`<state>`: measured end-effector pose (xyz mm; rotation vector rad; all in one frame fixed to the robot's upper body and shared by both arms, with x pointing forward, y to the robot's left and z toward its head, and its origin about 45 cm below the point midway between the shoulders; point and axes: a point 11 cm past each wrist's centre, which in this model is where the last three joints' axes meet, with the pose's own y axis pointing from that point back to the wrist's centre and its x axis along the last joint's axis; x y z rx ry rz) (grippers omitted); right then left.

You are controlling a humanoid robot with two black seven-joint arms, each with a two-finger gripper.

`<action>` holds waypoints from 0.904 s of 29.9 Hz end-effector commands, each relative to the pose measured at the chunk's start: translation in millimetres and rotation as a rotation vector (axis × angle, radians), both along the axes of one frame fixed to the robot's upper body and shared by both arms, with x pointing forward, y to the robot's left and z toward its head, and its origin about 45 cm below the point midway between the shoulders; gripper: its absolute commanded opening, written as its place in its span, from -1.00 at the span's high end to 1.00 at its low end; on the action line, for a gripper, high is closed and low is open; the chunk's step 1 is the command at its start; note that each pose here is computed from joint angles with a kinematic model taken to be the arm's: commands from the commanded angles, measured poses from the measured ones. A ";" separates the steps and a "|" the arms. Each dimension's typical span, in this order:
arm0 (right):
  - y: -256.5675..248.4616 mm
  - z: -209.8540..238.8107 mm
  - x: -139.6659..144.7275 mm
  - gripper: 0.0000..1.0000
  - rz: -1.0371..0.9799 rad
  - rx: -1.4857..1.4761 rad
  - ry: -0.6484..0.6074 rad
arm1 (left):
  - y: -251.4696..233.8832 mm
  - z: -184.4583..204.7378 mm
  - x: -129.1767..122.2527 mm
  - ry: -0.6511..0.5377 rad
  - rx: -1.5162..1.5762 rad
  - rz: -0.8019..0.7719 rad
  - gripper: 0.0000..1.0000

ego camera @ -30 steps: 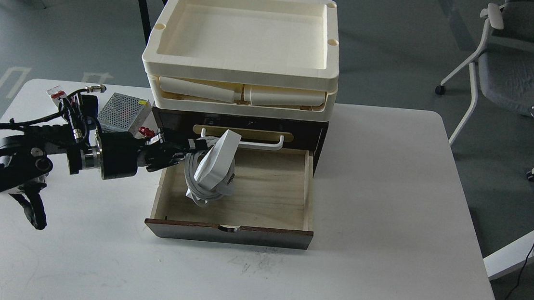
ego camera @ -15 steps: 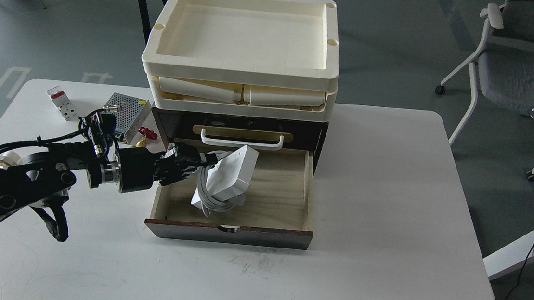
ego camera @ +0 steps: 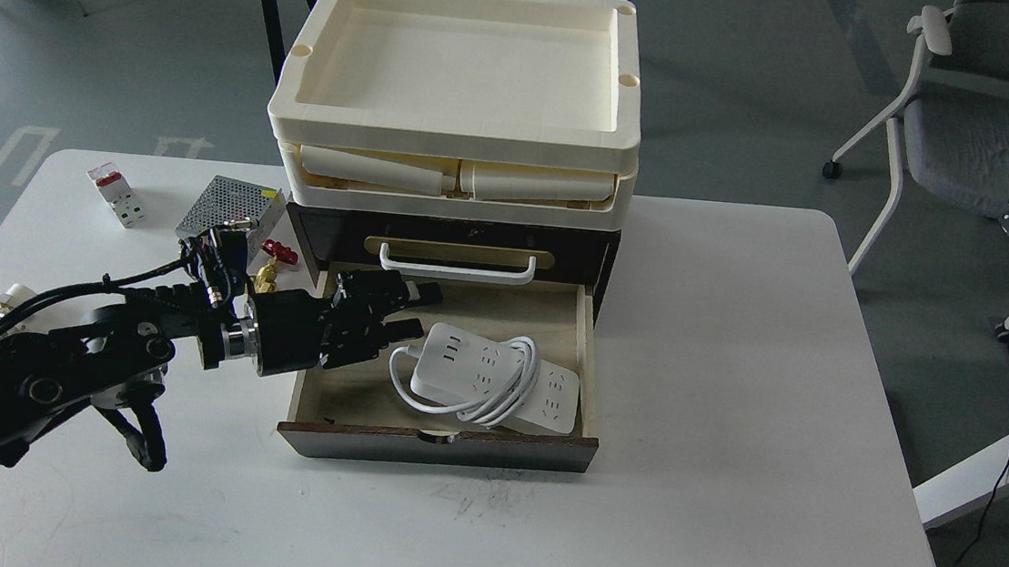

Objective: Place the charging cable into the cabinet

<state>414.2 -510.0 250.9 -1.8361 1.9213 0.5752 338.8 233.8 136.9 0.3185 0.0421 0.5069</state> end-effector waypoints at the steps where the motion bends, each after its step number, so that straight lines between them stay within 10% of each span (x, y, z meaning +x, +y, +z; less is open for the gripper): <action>1: -0.7 2.1 0.6 -1.00 -0.008 0.010 -0.014 | 22.2 5.4 4.1 0.025 -0.056 0.104 -0.97; 12: 2.5 5.1 3.4 -1.00 -0.009 0.030 -0.034 | 133.8 37.1 7.2 -0.023 -0.015 0.365 -0.98; 21: 49.8 38.9 20.1 -1.00 0.117 0.109 -0.155 | 282.5 86.2 30.2 -0.177 -0.150 0.925 -0.99; 27: 62.3 46.3 25.4 -1.00 0.132 0.160 -0.199 | 269.5 142.0 77.0 -0.310 -0.248 0.924 -0.99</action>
